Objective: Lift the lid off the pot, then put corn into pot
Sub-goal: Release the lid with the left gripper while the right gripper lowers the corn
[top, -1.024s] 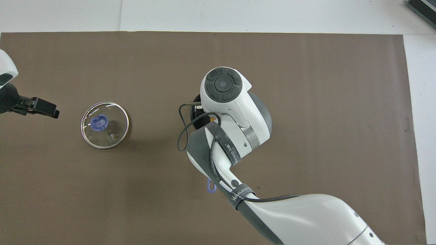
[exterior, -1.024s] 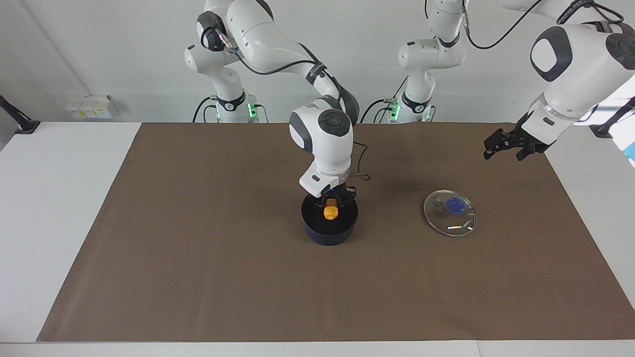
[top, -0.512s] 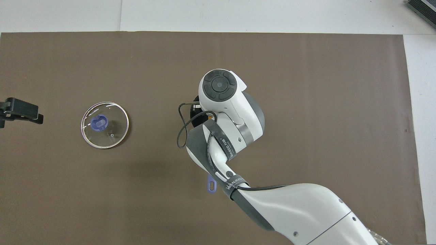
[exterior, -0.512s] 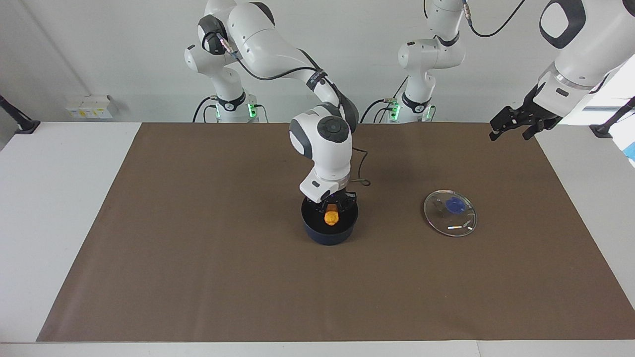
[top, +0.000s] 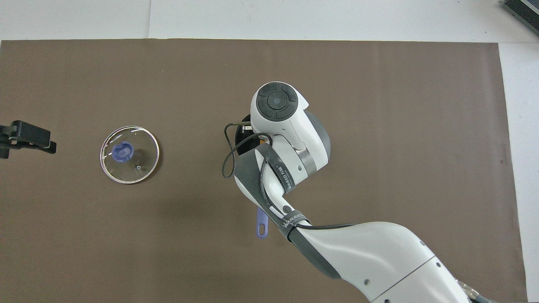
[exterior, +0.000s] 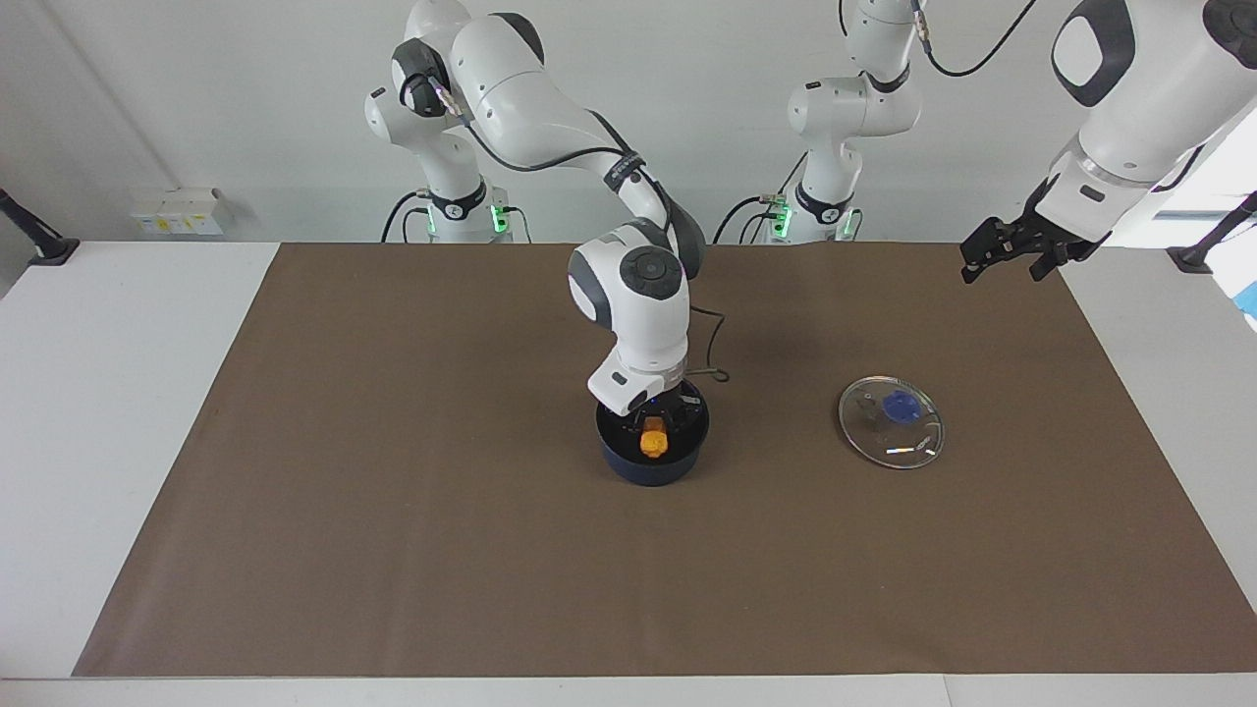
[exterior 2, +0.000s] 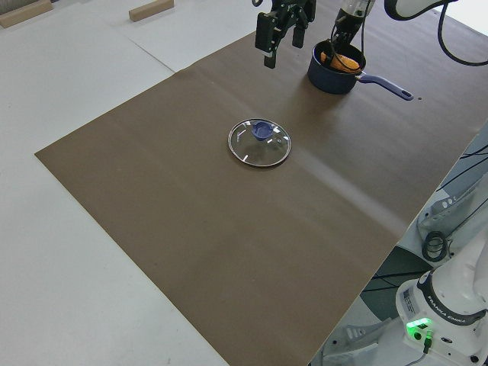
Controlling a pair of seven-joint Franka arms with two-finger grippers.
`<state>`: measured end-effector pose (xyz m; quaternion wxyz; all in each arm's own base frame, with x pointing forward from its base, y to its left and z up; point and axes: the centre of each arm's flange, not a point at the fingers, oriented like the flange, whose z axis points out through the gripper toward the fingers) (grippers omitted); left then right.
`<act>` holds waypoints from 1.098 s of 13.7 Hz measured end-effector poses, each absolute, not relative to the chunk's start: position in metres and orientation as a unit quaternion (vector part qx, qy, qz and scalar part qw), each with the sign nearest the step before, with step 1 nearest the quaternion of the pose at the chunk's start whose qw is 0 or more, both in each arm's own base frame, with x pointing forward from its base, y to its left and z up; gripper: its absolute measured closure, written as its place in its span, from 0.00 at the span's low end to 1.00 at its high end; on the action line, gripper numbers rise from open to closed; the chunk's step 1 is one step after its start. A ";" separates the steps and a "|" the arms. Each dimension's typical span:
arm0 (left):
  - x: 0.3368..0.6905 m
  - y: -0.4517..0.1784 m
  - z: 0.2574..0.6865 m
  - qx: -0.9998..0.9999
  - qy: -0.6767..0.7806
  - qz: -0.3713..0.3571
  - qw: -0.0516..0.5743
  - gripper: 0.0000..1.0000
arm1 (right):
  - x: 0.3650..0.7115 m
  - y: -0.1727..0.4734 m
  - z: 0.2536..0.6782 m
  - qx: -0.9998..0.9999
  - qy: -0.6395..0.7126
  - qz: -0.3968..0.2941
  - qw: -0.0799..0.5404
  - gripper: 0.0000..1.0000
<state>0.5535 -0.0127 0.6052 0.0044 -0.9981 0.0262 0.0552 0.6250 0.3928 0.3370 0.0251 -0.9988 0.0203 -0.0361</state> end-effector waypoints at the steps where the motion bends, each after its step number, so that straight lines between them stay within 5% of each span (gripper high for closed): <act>1: 0.553 -0.016 0.608 -0.998 0.035 0.052 0.007 0.00 | 0.625 0.393 0.336 -0.999 0.020 -0.037 0.026 0.59; 3: 0.553 -0.016 0.613 -0.998 0.041 0.046 0.007 0.00 | 0.626 0.392 0.335 -0.999 0.021 -0.037 0.026 0.52; 8: 0.552 -0.014 0.619 -0.998 0.042 0.041 0.007 0.00 | 0.628 0.391 0.339 -0.999 0.022 -0.040 0.027 0.00; 15: 0.555 -0.014 0.621 -0.998 0.054 0.029 0.007 0.00 | 0.649 0.344 0.431 -0.993 0.043 -0.095 0.045 0.00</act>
